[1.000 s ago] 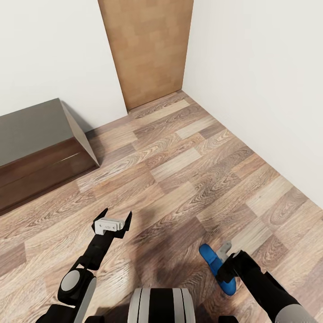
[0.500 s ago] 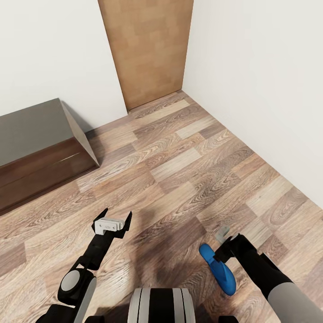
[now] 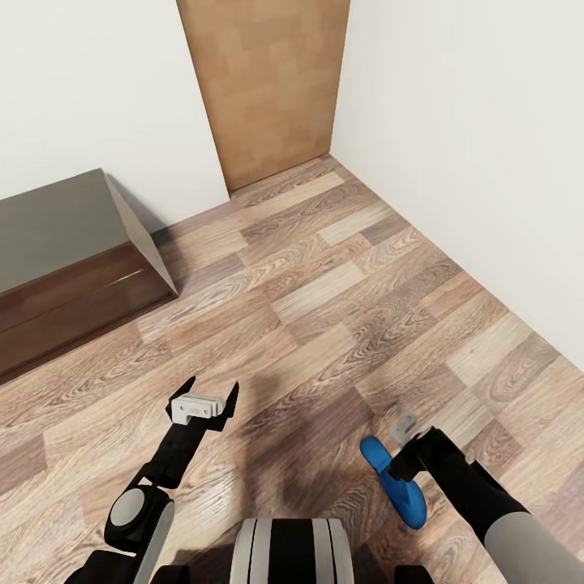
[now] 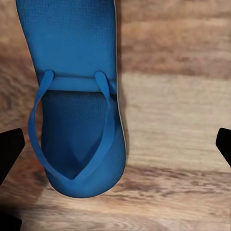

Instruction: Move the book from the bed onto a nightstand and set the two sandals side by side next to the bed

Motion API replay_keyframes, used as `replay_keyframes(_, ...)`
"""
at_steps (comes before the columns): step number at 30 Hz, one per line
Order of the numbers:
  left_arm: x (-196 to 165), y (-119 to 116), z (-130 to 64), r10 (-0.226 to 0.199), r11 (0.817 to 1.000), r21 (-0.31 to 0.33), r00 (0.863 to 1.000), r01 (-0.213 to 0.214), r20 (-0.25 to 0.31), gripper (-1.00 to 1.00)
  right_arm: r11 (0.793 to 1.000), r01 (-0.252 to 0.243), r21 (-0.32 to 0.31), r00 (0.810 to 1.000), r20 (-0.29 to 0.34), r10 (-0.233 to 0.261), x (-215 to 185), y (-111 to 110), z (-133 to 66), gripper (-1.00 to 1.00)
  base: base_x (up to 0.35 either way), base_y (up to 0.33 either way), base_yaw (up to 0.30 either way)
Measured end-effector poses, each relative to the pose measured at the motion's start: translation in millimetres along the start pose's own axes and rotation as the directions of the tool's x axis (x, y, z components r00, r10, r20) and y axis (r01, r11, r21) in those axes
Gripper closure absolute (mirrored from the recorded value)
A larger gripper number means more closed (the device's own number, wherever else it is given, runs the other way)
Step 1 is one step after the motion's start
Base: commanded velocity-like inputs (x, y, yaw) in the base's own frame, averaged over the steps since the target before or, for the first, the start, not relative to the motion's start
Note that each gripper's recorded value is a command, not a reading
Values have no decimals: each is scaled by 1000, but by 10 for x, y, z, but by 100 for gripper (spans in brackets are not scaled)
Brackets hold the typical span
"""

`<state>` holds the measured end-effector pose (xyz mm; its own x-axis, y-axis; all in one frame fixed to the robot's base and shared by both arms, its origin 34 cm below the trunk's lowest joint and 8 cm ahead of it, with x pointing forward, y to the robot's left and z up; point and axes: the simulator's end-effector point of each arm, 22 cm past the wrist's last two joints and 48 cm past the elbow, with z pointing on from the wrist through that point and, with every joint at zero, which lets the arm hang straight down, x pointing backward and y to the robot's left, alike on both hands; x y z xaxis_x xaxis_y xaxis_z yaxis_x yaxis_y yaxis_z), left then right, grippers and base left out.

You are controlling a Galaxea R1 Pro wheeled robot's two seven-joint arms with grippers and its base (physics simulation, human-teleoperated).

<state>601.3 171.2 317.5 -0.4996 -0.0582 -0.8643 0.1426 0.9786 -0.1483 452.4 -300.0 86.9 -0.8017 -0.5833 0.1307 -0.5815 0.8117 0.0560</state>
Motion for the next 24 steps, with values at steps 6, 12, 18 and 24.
replay_keyframes(6, 1, 4, 0, 0, 1000, -1, 1000, 0, 0, -100, 1000, -1, -4, 1000, -13, 1, 51, 17, 26, -100, -1, 3, 0)
replay_keyframes(12, 5, -2, 2, 0, 1000, 0, 1000, 0, -2, -100, 1000, -2, -8, 1000, -22, 2, 89, 28, 48, -100, -145, 108, 0)
replay_keyframes(18, 2, -6, 1, -1, 1000, 0, 1000, 1, -1, -100, 1000, -3, -8, 1000, -23, 2, 94, 28, 48, -100, -61, 39, 0)
replay_keyframes(24, 2, -6, 1, -1, 1000, 0, 1000, 1, -1, -100, 1000, -3, -7, 1000, -23, 2, 96, 26, 48, -100, -5, 3, 0)
